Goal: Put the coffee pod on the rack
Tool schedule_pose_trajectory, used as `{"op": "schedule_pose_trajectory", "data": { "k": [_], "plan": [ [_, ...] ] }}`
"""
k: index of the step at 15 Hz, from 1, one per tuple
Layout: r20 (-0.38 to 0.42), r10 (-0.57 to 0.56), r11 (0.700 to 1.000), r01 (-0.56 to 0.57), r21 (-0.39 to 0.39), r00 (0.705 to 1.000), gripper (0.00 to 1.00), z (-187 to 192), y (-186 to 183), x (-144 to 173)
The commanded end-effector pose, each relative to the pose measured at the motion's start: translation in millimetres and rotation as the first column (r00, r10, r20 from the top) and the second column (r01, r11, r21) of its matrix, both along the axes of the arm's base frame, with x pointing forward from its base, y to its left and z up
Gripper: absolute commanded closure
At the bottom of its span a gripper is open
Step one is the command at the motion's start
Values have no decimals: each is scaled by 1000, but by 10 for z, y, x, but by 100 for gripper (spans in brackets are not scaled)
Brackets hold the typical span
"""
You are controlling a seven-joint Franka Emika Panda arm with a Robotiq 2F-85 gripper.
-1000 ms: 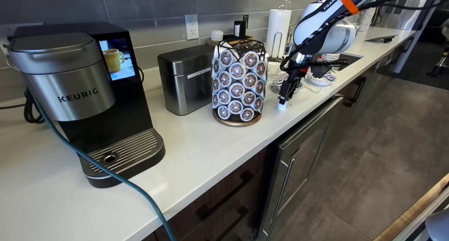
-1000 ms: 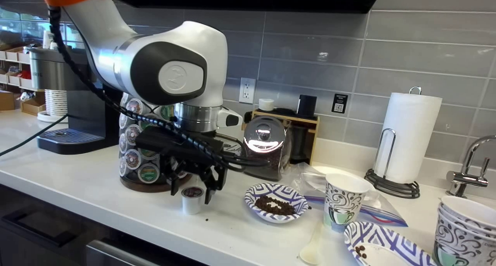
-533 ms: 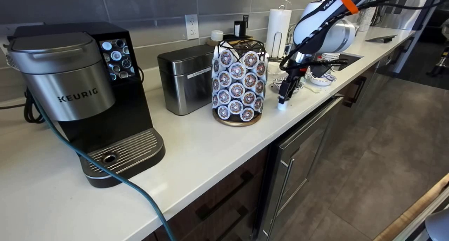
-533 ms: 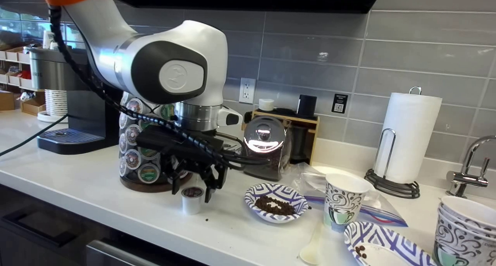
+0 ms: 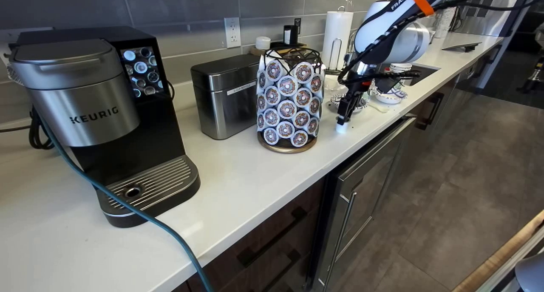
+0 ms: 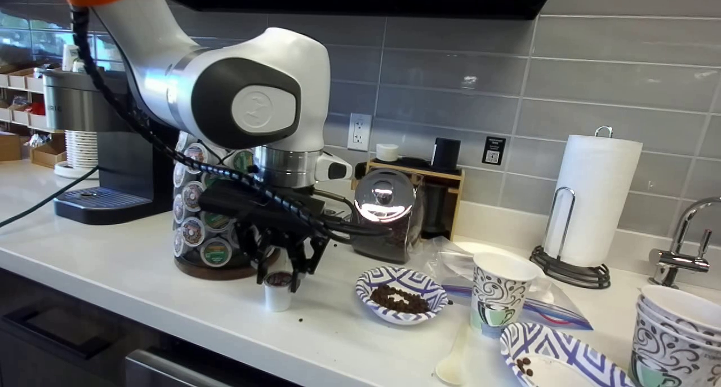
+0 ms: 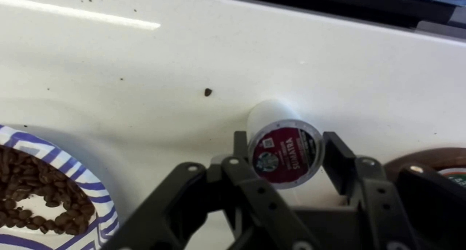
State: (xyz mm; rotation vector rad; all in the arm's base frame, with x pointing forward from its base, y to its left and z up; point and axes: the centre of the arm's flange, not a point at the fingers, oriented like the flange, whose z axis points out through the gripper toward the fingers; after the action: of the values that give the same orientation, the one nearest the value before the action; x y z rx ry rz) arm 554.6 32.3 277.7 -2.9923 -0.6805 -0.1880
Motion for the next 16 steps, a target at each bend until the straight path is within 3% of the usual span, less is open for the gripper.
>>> {"op": "schedule_pose_trajectory", "data": {
  "k": [1, 5, 9, 16],
  "plan": [
    [13, -20, 1000, 20, 8, 1000, 72, -41, -2, 2],
    [18, -58, 998, 58, 24, 998, 72, 78, -58, -40],
    [34, -151, 981, 146, 130, 988, 72, 438, -259, -159],
    [-1, -262, 881, 239, 409, 965, 72, 1159, -622, -404]
  ]
}}
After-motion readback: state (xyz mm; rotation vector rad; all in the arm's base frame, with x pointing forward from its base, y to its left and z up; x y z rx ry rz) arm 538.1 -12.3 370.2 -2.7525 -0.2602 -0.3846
